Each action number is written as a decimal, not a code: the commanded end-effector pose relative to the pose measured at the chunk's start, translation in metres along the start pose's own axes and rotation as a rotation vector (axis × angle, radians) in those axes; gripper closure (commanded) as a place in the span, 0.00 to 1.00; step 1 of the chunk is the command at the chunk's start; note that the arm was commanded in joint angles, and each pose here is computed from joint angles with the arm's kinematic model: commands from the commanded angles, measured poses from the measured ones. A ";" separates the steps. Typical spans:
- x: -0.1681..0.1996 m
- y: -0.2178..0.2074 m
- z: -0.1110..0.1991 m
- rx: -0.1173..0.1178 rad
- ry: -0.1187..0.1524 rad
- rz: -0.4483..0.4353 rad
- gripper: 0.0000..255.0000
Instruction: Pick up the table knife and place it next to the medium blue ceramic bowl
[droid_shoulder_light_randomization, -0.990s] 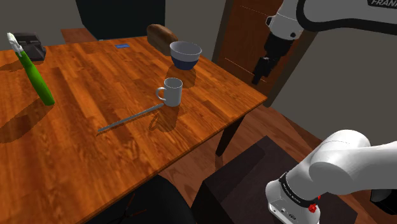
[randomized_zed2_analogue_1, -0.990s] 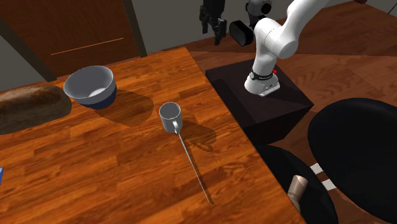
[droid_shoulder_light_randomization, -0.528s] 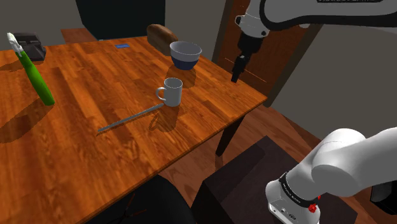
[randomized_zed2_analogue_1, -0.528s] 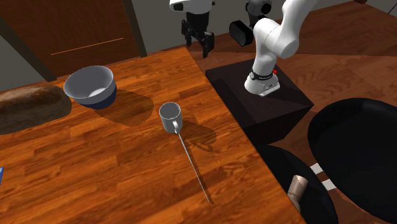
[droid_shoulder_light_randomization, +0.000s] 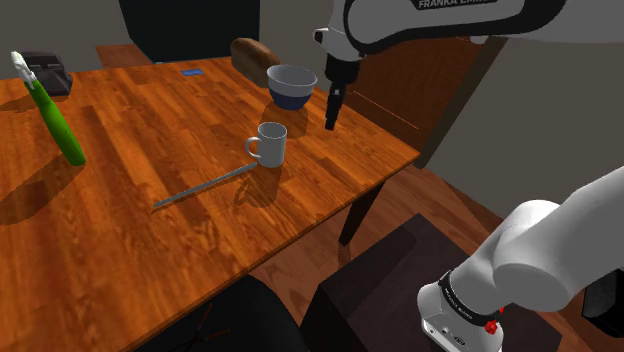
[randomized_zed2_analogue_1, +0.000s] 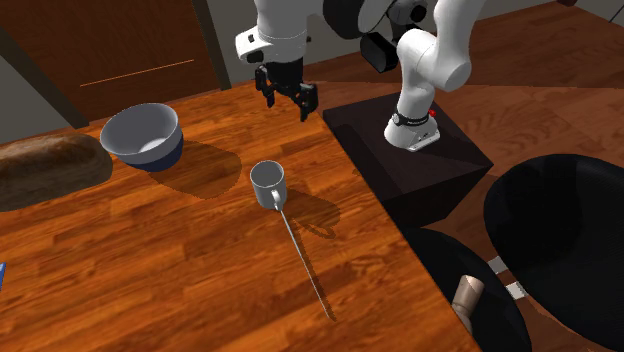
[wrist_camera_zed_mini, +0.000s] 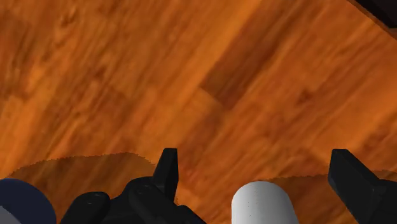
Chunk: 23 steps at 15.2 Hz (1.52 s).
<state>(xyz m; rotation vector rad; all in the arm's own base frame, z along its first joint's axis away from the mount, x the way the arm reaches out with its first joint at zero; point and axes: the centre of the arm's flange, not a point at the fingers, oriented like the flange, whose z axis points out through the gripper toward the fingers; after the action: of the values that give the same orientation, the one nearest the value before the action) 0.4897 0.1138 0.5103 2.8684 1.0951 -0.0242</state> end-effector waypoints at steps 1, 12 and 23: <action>0.027 -0.008 0.007 -0.005 -0.003 -0.079 0.00; 0.155 -0.072 0.044 -0.033 -0.025 -0.500 0.00; 0.244 -0.180 0.086 -0.061 -0.047 -0.916 0.00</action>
<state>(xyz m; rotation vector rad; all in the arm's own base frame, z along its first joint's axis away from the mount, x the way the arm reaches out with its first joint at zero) 0.5559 0.3917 0.4115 2.0900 2.1720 -0.0967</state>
